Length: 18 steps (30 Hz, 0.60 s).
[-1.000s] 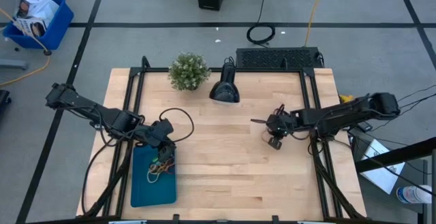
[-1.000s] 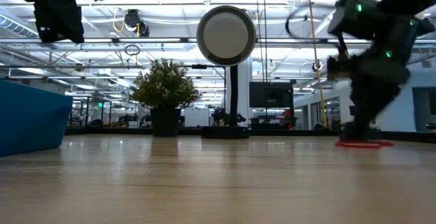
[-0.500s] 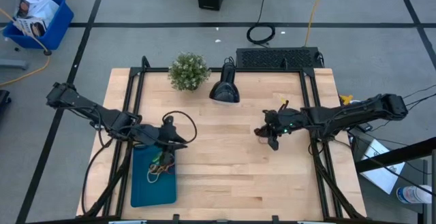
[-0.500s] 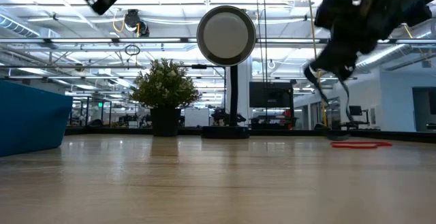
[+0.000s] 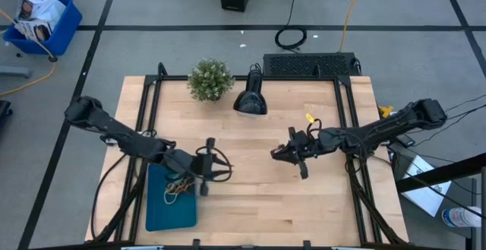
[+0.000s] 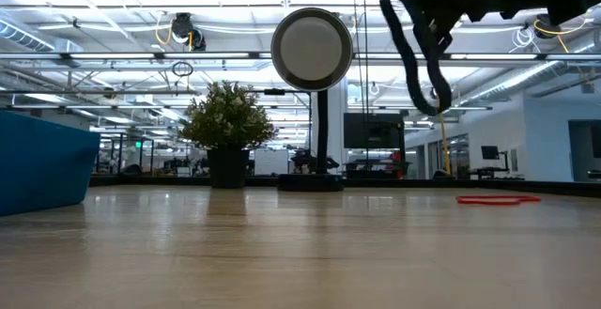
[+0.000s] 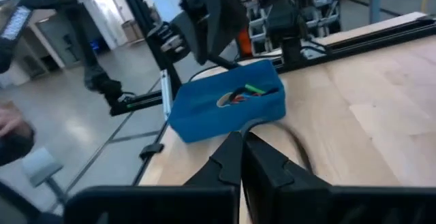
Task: Pick and place rubber bands into bin
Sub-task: Put the black rubber band into the blue bin
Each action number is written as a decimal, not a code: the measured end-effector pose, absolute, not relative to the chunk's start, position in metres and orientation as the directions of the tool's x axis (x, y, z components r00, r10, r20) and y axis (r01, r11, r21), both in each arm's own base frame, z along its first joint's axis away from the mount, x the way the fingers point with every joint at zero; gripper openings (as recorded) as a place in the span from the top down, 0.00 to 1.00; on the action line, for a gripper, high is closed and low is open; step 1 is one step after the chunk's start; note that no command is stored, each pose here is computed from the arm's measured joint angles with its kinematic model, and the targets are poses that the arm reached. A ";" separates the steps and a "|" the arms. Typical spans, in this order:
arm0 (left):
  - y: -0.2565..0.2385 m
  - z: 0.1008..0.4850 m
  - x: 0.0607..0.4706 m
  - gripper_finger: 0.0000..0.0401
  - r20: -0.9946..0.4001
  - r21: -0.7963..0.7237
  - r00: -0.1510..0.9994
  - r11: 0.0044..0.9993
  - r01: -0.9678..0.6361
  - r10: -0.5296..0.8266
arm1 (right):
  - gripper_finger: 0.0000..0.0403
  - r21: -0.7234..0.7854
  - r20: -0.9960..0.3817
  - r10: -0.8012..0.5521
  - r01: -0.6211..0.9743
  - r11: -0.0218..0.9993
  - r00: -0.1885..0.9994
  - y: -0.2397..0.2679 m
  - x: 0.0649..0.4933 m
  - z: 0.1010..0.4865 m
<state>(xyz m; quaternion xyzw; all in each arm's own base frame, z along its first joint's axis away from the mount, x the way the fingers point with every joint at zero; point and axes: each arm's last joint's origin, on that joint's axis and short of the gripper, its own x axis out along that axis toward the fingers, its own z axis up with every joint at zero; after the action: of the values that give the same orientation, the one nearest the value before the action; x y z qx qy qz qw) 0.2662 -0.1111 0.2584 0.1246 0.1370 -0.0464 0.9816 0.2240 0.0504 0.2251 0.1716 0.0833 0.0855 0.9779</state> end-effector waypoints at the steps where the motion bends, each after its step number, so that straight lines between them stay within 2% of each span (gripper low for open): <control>1: -0.112 0.257 0.270 0.81 -0.258 0.242 0.965 0.964 0.109 -0.044 | 1.00 0.347 -0.135 0.196 -0.138 0.928 0.971 0.052 0.226 0.223; 5: -0.110 0.251 0.284 0.81 -0.207 0.256 0.978 0.963 0.079 -0.026 | 1.00 0.355 -0.126 0.216 -0.159 0.921 0.968 0.059 0.233 0.217; 9: -0.106 0.239 0.293 0.78 -0.236 0.259 0.972 0.964 0.063 0.000 | 1.00 0.358 -0.093 0.234 -0.187 0.915 0.968 0.064 0.239 0.212; 18: -0.101 0.224 0.313 0.57 -0.164 0.207 0.986 0.978 0.006 0.029 | 1.00 0.333 -0.039 0.222 -0.196 0.922 0.974 0.067 0.249 0.206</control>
<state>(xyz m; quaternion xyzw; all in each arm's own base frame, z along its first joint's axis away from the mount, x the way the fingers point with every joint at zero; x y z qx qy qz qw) 0.3127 -0.1006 0.2245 0.1042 0.0833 0.0057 0.9910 0.2485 0.0674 0.2056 0.1659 0.0377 0.1067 0.9796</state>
